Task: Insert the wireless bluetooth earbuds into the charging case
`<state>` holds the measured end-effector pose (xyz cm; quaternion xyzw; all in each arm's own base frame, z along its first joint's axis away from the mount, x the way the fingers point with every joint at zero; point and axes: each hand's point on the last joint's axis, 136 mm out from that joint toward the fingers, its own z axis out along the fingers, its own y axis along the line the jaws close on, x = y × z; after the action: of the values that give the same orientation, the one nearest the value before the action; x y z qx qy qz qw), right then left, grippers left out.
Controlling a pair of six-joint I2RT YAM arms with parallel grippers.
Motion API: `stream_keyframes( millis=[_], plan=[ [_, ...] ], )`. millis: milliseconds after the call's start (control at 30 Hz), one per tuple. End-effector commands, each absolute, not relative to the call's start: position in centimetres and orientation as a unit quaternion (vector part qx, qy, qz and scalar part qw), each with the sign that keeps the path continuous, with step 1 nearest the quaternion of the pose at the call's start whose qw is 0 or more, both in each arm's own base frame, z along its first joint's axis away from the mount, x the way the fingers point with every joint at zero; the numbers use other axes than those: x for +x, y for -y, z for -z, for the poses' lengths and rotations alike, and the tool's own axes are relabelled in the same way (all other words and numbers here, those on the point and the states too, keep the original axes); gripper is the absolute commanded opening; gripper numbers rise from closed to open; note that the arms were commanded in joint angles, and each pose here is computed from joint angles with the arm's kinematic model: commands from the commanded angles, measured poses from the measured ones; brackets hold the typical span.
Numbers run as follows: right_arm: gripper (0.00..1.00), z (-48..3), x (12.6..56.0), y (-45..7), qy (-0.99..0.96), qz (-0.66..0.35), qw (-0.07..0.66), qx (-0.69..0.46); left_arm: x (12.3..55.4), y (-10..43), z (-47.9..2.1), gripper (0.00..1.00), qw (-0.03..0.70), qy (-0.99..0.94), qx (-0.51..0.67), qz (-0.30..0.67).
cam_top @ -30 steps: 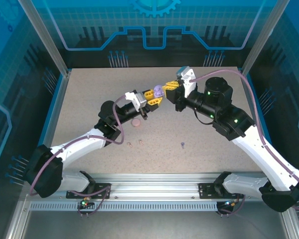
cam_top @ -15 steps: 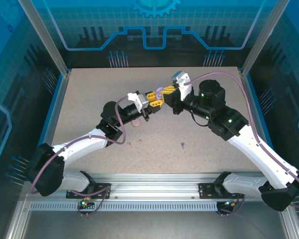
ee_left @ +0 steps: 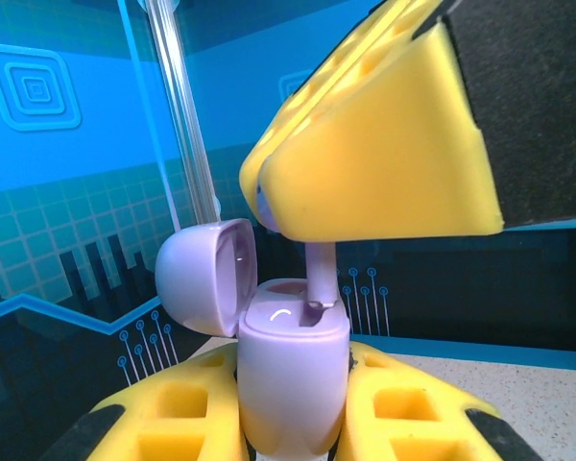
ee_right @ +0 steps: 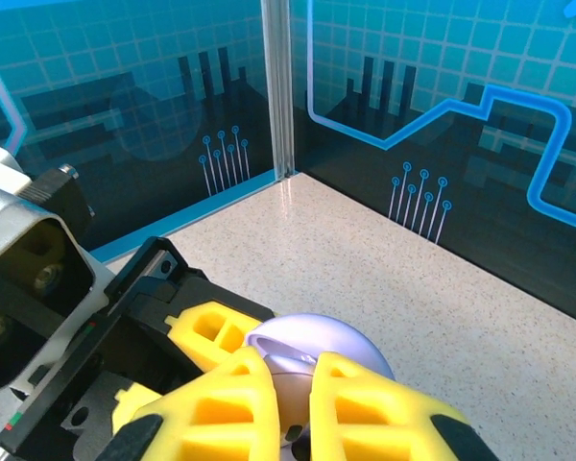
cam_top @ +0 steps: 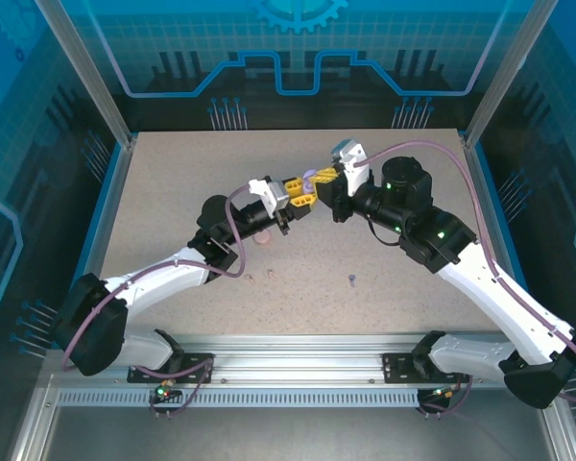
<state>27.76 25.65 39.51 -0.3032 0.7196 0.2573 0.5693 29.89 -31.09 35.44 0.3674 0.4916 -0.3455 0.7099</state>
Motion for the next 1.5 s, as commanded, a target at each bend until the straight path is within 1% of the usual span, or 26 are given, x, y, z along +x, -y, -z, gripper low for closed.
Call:
stream_keyframes(
  millis=[0, 167, 333, 600, 700, 867, 933, 1000, 1067, 1233, 1333, 1400, 1467],
  plan=[
    [0.11, -39.2, 27.9, -24.9, -0.725, -0.252, 0.571, -0.293, 29.2, 31.1, -36.6, 0.0, 0.72, -0.471, 0.366, 0.356],
    [0.11, -38.9, 28.0, -24.8, -0.728, -0.254, 0.566, -0.293, 29.2, 31.2, -36.7, 0.0, 0.72, -0.471, 0.364, 0.356],
    [0.11, -38.6, 27.6, -25.3, -0.726, -0.26, 0.553, -0.316, 29.3, 31.2, -36.7, 0.0, 0.717, -0.474, 0.362, 0.36],
    [0.13, -38.7, 26.3, -26.6, -0.714, -0.29, 0.529, -0.355, 29.7, 31.5, -36.2, 0.0, 0.71, -0.484, 0.36, 0.362],
    [0.14, -38.3, 26.5, -26.9, -0.72, -0.289, 0.517, -0.362, 29.9, 31.5, -36.0, 0.0, 0.708, -0.488, 0.359, 0.363],
    [0.23, -38.0, 27.2, -26.8, -0.728, -0.276, 0.519, -0.353, 30.2, 31.7, -35.6, 0.0, 0.704, -0.494, 0.356, 0.364],
    [0.26, -38.3, 27.5, -26.6, -0.729, -0.272, 0.525, -0.345, 30.4, 31.7, -35.3, 0.0, 0.702, -0.499, 0.352, 0.366],
    [0.32, -38.8, 27.7, -26.3, -0.731, -0.268, 0.53, -0.335, 30.6, 31.8, -34.9, 0.0, 0.7, -0.503, 0.349, 0.367],
    [0.35, -39.4, 27.9, -26.0, -0.733, -0.265, 0.534, -0.327, 30.8, 31.9, -34.5, 0.0, 0.698, -0.507, 0.346, 0.369],
    [0.59, -41.1, 27.6, -25.5, -0.732, -0.274, 0.543, -0.308, 31.2, 32.0, -33.9, 0.0, 0.695, -0.513, 0.341, 0.371],
    [0.71, -42.3, 27.4, -25.0, -0.729, -0.285, 0.55, -0.292, 31.4, 32.1, -33.5, 0.0, 0.694, -0.516, 0.339, 0.371],
    [0.76, -42.9, 27.4, -24.3, -0.729, -0.291, 0.554, -0.276, 31.4, 32.1, -33.3, 0.0, 0.694, -0.516, 0.339, 0.37],
    [0.78, -43.5, 27.5, -23.5, -0.732, -0.298, 0.557, -0.255, 31.5, 32.0, -33.2, 0.0, 0.695, -0.517, 0.337, 0.369]
  ],
)
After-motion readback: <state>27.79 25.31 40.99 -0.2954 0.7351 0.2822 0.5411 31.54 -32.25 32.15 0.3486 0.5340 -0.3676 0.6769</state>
